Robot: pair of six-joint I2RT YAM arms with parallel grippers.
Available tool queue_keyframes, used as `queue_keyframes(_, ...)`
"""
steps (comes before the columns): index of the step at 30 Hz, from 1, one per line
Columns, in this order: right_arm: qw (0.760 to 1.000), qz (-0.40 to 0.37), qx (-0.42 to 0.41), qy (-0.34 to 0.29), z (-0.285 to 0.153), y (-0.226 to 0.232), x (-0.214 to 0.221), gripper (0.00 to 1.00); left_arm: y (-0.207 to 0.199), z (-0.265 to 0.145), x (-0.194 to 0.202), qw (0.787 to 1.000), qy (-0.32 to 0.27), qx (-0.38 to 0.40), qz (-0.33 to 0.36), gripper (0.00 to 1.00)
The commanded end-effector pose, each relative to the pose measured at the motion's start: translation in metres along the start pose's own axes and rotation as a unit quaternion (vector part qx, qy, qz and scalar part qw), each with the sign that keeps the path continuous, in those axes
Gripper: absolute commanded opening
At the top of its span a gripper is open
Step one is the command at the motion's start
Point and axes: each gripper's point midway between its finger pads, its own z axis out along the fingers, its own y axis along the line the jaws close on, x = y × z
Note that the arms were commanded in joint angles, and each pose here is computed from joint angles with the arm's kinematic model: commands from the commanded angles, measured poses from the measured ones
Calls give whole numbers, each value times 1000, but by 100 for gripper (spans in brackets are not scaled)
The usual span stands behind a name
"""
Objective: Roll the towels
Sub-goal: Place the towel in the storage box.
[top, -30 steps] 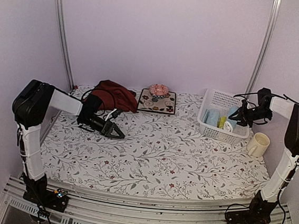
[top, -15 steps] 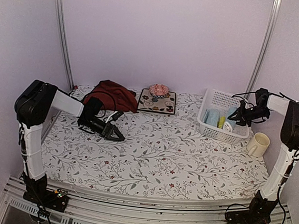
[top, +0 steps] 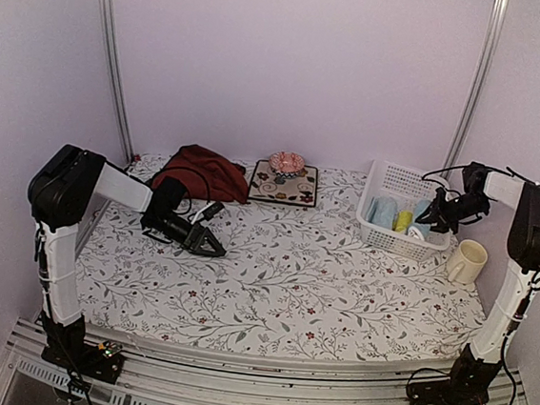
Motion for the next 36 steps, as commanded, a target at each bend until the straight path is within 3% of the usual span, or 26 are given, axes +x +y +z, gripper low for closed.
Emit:
queue_keyframes(1, 1000, -10, 21, -12, -19, 4, -2, 15, -6, 6, 4, 1000, 8, 13, 5, 49)
queue_keyframes(18, 993, 20, 118, 3, -11, -26, -8, 14, -5, 5, 4, 1000, 9, 10, 5, 49)
queue_keyframes(36, 983, 32, 179, 38, 31, -51, -7, 18, -1, 8, 6, 1000, 12, 10, -2, 49)
